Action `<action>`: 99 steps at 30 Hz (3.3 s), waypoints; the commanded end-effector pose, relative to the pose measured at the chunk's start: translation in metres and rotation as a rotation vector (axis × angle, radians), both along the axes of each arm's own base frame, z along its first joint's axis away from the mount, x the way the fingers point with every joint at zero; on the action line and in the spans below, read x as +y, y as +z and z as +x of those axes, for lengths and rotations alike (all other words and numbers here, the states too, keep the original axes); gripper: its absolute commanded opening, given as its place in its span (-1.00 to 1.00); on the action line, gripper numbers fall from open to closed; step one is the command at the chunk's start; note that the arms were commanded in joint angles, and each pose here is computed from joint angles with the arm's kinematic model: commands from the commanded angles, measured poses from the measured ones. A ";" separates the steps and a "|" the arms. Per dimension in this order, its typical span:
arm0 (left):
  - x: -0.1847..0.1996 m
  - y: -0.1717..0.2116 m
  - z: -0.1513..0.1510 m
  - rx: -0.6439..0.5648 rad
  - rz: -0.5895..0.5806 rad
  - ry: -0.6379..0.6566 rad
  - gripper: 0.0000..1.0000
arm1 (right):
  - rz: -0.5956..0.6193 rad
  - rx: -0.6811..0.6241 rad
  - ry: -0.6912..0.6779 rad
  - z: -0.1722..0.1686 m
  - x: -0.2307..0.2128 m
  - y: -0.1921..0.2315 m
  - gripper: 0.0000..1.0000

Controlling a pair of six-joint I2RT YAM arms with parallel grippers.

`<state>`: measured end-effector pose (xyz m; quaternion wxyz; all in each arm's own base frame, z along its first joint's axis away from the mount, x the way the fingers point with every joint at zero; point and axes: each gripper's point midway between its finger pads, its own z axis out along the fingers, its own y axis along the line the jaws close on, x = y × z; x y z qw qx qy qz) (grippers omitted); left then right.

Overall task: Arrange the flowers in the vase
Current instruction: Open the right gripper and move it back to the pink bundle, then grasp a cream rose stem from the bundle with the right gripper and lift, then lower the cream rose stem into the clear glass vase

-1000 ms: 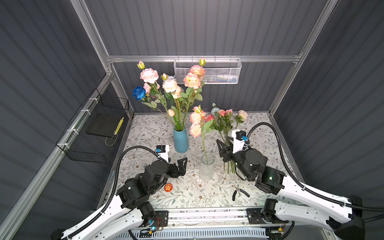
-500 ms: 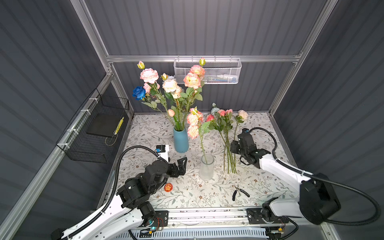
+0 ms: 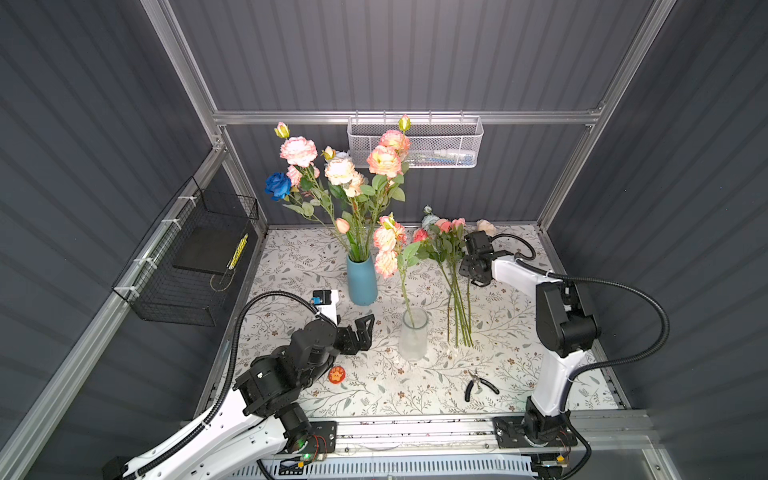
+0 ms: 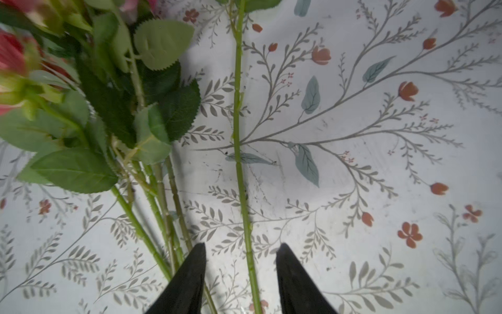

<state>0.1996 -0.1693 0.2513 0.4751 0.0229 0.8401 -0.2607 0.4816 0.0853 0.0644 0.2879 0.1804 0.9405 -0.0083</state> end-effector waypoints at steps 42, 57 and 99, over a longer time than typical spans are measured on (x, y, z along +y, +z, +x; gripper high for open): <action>-0.004 -0.008 -0.003 0.016 0.022 -0.026 0.99 | -0.027 0.095 -0.022 -0.021 -0.020 -0.015 -1.00; -0.003 0.002 -0.002 0.002 0.010 -0.024 0.99 | 0.085 -0.417 0.091 -0.121 0.007 0.136 -1.00; 0.006 0.007 -0.003 -0.015 0.019 0.001 0.99 | -0.041 -1.169 0.734 -0.256 0.234 0.286 -0.91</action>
